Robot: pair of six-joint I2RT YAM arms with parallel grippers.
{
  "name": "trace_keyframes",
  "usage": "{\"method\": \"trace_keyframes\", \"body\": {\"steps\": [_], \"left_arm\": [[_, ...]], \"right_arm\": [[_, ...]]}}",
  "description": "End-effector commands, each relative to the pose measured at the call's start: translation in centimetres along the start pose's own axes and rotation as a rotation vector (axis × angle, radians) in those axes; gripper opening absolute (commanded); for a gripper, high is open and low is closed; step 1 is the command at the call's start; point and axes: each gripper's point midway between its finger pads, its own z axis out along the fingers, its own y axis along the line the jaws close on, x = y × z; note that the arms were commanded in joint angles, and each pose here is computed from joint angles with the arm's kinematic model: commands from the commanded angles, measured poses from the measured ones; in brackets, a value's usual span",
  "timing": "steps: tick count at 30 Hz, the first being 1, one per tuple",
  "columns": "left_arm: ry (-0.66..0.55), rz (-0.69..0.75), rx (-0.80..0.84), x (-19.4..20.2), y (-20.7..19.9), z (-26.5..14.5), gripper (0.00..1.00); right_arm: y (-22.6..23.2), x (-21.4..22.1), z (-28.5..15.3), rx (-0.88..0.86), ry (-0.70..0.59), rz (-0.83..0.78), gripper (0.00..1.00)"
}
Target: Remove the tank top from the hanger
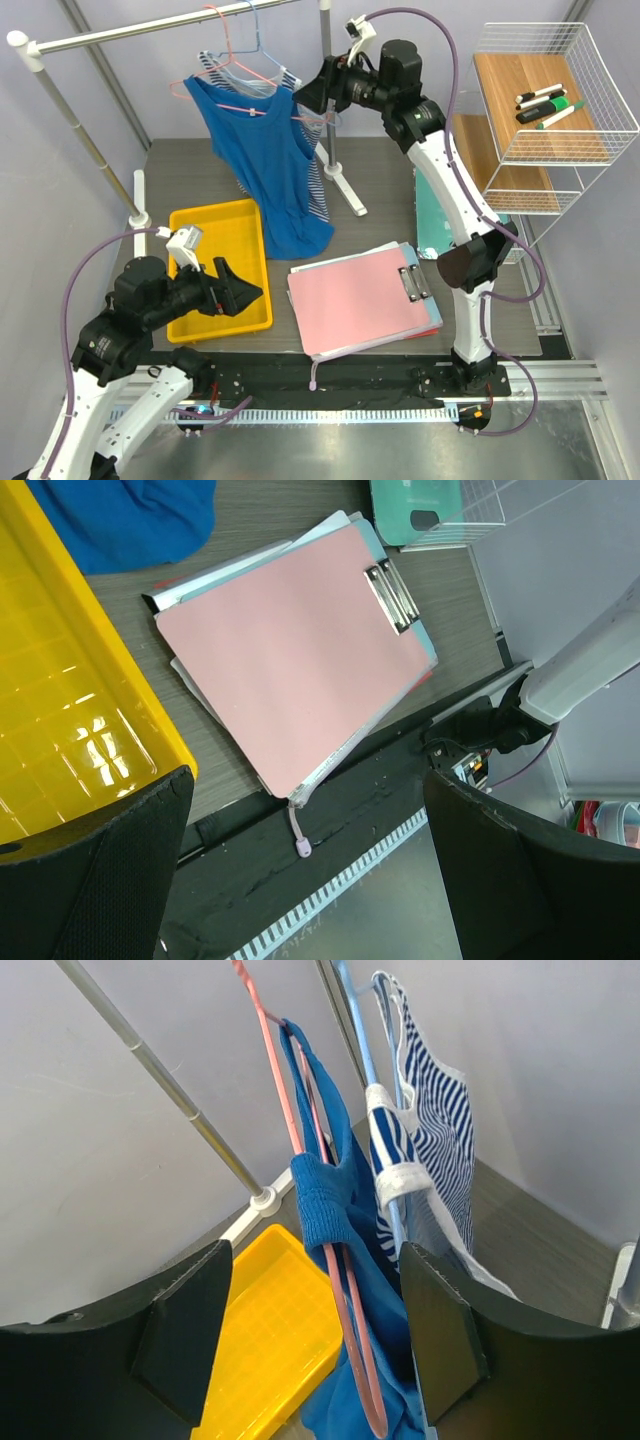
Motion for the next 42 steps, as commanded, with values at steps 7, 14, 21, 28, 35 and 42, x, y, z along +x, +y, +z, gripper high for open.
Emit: {"method": "trace_keyframes", "body": {"steps": [7, 14, 21, 28, 35, 42], "left_arm": [[-0.015, -0.001, 0.024, -0.3, -0.6, -0.4, 0.96], [-0.012, 0.008, 0.020, -0.3, -0.5, -0.5, 0.96], [-0.008, 0.010, 0.024, -0.3, -0.5, -0.3, 0.96], [-0.016, 0.003, 0.030, -0.5, -0.8, -0.4, 0.96], [-0.020, 0.003, 0.035, -0.5, -1.0, -0.9, 0.97], [-0.020, 0.009, 0.024, -0.6, -0.9, -1.1, 0.97]], "right_arm": [[3.2, -0.8, -0.4, -0.032, -0.018, -0.068, 0.63], [3.7, -1.9, -1.3, 0.064, -0.036, -0.162, 0.71], [4.4, -4.2, -3.2, 0.146, -0.076, -0.229, 0.79], [6.8, -3.5, -1.6, 0.042, -0.069, -0.223, 0.76], [5.5, -2.2, 0.2, 0.051, -0.055, -0.240, 0.73], [4.4, -2.1, 1.1, 0.077, -0.064, -0.290, 0.73]]}}
